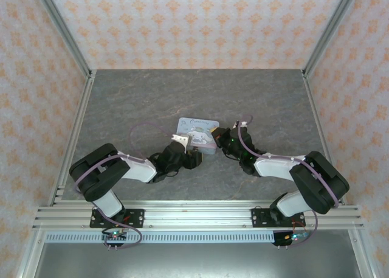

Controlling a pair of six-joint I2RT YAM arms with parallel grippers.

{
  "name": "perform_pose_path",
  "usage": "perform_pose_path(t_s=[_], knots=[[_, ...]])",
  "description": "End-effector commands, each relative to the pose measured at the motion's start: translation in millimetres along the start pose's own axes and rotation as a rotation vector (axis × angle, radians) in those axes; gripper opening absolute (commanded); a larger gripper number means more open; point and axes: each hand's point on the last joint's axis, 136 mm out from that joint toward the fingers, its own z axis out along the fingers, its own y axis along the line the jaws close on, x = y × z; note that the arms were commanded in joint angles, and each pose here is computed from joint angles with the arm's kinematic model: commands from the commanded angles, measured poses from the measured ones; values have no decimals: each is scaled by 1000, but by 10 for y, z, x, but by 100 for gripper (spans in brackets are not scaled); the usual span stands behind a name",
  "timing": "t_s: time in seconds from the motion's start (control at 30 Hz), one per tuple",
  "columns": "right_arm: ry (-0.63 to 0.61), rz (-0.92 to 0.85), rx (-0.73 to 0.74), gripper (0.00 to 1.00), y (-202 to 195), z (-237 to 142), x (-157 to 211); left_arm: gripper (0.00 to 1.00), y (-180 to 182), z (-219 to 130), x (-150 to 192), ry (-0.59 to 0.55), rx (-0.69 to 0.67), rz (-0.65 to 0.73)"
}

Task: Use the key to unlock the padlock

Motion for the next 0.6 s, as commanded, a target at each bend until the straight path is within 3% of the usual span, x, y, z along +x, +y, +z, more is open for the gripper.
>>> perform_pose_path(t_s=[0.0,0.57], knots=[[-42,-7,-22,0,67,12,-88,62,-152,84,-33,-7,41,31],[-43,3,18,0,-61,8,-85,62,-382,150,-175,-39,114,-35]])
